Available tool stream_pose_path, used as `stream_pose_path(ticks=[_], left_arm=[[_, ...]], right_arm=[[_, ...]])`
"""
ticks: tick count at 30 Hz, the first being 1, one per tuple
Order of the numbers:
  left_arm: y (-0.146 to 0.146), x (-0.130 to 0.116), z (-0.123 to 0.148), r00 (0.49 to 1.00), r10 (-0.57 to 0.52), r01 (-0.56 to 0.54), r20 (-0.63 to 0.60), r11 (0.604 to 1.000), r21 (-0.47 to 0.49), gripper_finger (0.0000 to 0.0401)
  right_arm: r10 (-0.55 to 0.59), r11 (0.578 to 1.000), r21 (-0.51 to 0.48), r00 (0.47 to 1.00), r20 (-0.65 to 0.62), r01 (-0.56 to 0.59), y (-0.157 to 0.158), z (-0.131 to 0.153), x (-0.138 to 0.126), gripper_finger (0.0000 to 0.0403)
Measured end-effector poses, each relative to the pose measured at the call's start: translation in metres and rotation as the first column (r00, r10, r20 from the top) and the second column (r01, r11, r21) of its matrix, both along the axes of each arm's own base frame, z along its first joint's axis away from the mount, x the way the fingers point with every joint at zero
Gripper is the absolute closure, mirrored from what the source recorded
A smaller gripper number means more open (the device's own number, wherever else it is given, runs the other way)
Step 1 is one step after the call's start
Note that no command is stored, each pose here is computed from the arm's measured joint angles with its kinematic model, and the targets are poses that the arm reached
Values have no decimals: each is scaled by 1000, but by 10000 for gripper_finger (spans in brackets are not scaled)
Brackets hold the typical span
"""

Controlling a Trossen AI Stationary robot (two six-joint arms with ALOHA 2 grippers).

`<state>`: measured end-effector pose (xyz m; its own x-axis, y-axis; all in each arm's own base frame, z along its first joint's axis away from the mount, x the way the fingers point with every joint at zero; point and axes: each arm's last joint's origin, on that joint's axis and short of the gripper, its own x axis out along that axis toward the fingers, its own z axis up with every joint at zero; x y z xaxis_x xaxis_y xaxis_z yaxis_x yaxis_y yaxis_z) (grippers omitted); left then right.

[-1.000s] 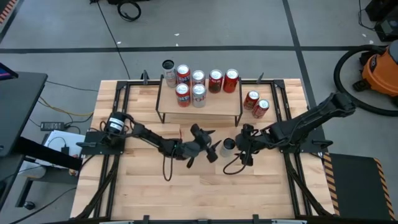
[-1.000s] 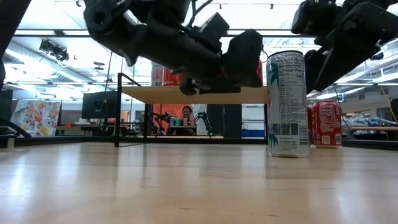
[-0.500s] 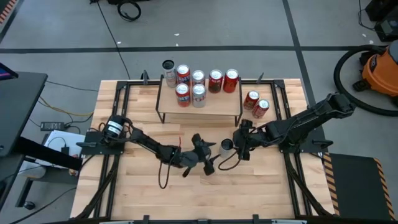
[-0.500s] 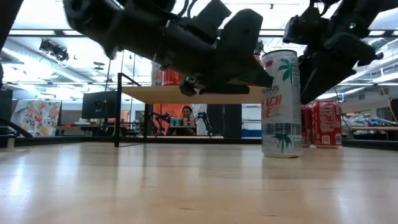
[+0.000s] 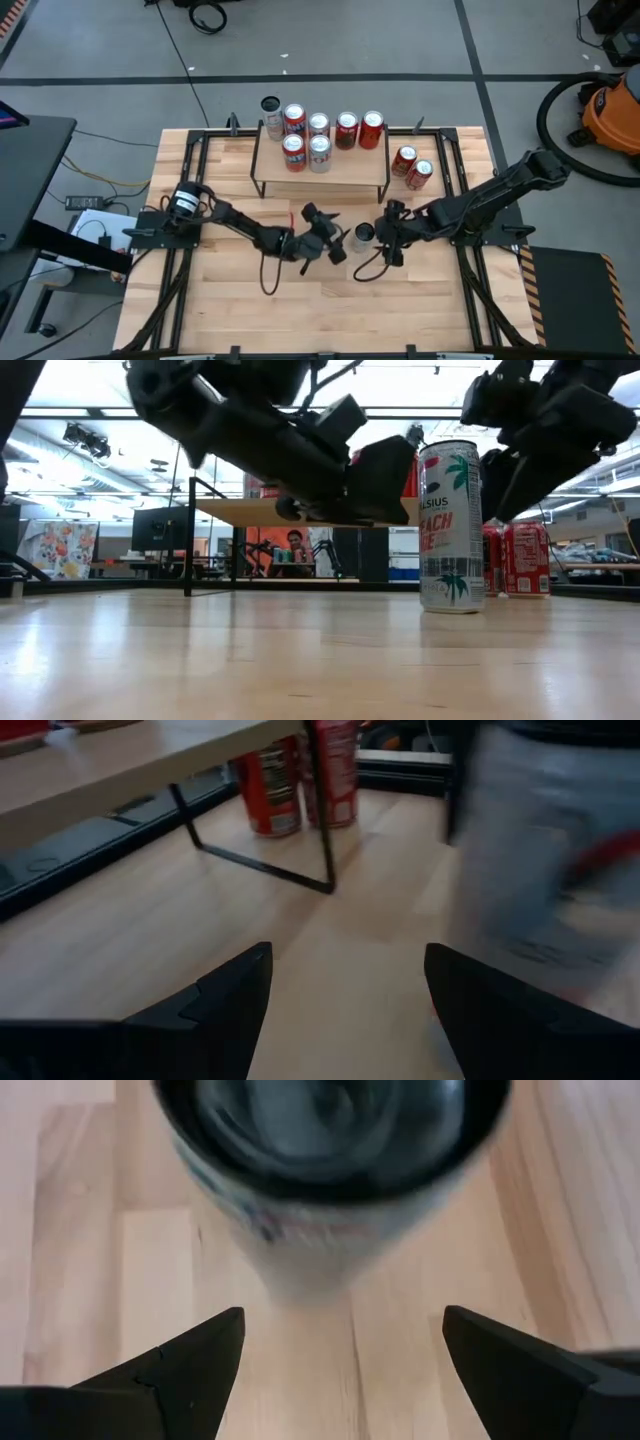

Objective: Place canned beverage on shelf
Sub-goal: Put the white soda can on the shelf aligned with the other white soda can

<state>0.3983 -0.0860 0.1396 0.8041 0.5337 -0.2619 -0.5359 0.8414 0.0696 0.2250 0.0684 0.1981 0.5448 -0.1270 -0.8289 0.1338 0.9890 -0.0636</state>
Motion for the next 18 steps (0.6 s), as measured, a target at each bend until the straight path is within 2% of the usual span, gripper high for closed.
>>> stream_pose_path(ticks=[6, 13, 18], left_arm=[[11, 6, 4, 997, -60, 62, 45, 997, -50, 127], [-8, 1, 2, 994, -106, 107, 20, 993, -45, 127], [-28, -6, -3, 989, -147, 146, -16, 988, -52, 127]], right_arm=[[9, 999, -36, 998, 60, -7, 5, -5, 11, 51], [29, 997, -77, 999, -18, -30, -3, -14, 13, 51], [15, 993, -114, 1000, -24, -17, -12, -11, 13, 51]])
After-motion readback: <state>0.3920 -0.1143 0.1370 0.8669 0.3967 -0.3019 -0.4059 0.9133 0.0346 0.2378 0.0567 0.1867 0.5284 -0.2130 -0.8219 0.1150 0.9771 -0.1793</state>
